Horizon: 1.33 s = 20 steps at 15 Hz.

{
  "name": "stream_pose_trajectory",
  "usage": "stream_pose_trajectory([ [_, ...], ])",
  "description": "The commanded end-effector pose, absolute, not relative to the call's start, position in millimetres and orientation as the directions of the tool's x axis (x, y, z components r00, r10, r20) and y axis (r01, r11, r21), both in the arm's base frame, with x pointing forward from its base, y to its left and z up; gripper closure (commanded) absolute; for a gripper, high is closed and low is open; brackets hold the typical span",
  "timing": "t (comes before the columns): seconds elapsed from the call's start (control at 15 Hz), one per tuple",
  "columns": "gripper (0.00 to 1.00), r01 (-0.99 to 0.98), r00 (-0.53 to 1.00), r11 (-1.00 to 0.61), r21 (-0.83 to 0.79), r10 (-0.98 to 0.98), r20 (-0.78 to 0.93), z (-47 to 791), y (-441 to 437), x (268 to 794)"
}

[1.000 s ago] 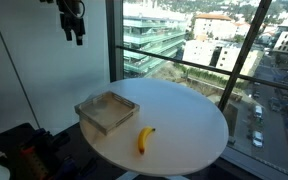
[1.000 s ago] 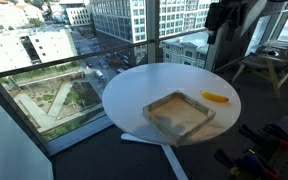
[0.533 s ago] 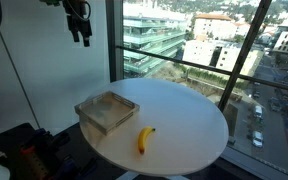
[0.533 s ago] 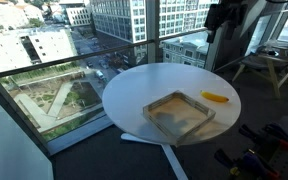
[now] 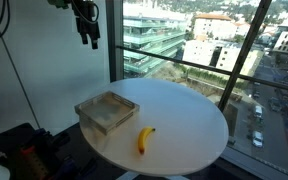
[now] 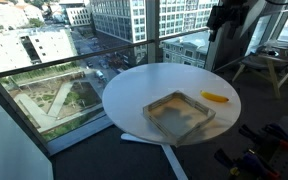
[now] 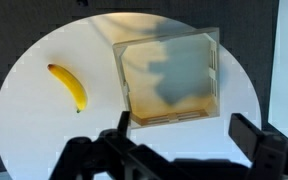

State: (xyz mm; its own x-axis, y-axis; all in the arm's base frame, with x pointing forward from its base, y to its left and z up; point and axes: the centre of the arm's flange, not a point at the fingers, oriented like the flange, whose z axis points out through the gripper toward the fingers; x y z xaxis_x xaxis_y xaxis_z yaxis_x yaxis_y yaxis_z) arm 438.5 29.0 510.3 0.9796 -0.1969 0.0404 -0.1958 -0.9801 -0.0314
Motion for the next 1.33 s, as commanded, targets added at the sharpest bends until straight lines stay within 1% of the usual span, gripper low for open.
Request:
stream_pose_trajectory([
  [0.0,0.0,-0.185,0.98,-0.982,-0.027,-0.186,0.062,509,10,444],
  [0.47,0.0,-0.158,0.986,-0.987,-0.031,-0.159,0.057,503,-25,447],
  [1.27,0.0,-0.166,0.984,-0.986,-0.032,-0.168,0.057,494,-95,457],
])
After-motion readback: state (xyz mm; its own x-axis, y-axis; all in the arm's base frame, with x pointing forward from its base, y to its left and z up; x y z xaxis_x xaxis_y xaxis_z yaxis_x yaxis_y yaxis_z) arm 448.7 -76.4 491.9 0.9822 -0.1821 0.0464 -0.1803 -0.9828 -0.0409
